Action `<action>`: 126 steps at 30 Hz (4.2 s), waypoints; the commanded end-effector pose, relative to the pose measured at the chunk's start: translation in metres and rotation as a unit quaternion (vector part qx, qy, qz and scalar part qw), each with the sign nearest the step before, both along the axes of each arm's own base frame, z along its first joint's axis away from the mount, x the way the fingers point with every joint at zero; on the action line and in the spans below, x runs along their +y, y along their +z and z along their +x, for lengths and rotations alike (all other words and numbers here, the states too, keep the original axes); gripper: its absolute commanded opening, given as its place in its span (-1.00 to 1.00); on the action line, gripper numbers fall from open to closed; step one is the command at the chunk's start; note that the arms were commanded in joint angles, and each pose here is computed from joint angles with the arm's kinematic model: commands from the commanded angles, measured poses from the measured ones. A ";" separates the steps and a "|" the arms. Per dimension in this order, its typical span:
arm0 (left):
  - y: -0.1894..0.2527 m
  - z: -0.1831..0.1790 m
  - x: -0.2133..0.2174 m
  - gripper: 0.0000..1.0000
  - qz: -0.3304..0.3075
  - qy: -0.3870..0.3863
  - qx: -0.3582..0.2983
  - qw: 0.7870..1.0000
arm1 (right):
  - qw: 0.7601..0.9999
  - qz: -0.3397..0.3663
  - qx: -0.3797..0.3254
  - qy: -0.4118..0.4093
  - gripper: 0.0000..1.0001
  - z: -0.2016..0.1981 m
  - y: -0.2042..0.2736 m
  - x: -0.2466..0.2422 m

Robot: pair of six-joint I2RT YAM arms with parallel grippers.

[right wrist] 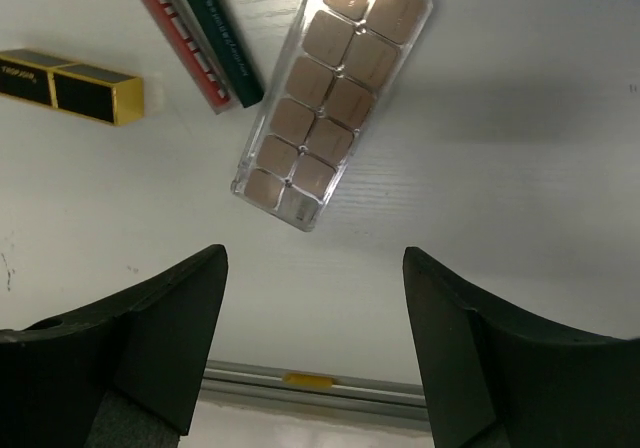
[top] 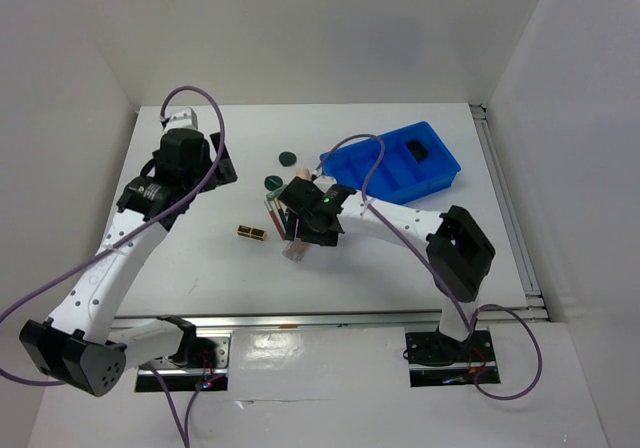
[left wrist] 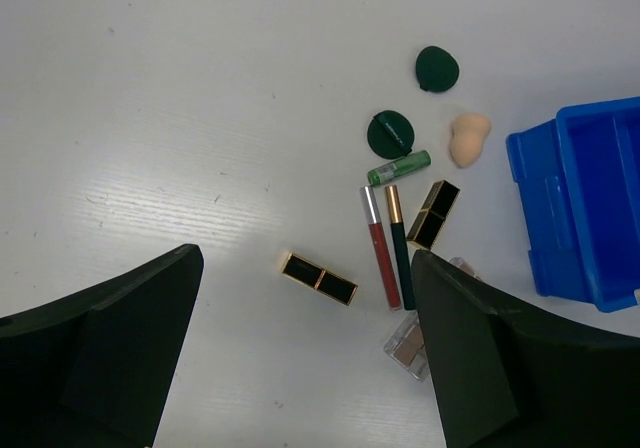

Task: Organize the makeup

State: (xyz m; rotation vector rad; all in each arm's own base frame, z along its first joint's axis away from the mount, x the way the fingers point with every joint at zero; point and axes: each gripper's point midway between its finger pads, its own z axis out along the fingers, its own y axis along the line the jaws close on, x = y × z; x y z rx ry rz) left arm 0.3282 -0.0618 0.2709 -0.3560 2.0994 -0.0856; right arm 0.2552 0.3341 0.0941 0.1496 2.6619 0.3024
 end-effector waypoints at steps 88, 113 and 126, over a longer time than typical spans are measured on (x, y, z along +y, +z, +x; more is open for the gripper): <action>-0.090 0.015 -0.028 0.91 -0.039 -0.057 0.135 0.988 | 0.835 -0.393 -0.330 -0.200 -0.08 0.318 0.133 -0.369; -0.084 0.024 -0.018 0.95 -0.001 -0.051 0.137 0.989 | 0.887 -0.378 -0.212 -0.158 0.70 0.299 0.028 -0.360; -0.085 0.022 -0.025 0.95 -0.017 -0.063 0.140 0.988 | 0.899 -0.322 -0.230 -0.189 0.19 0.304 0.066 -0.345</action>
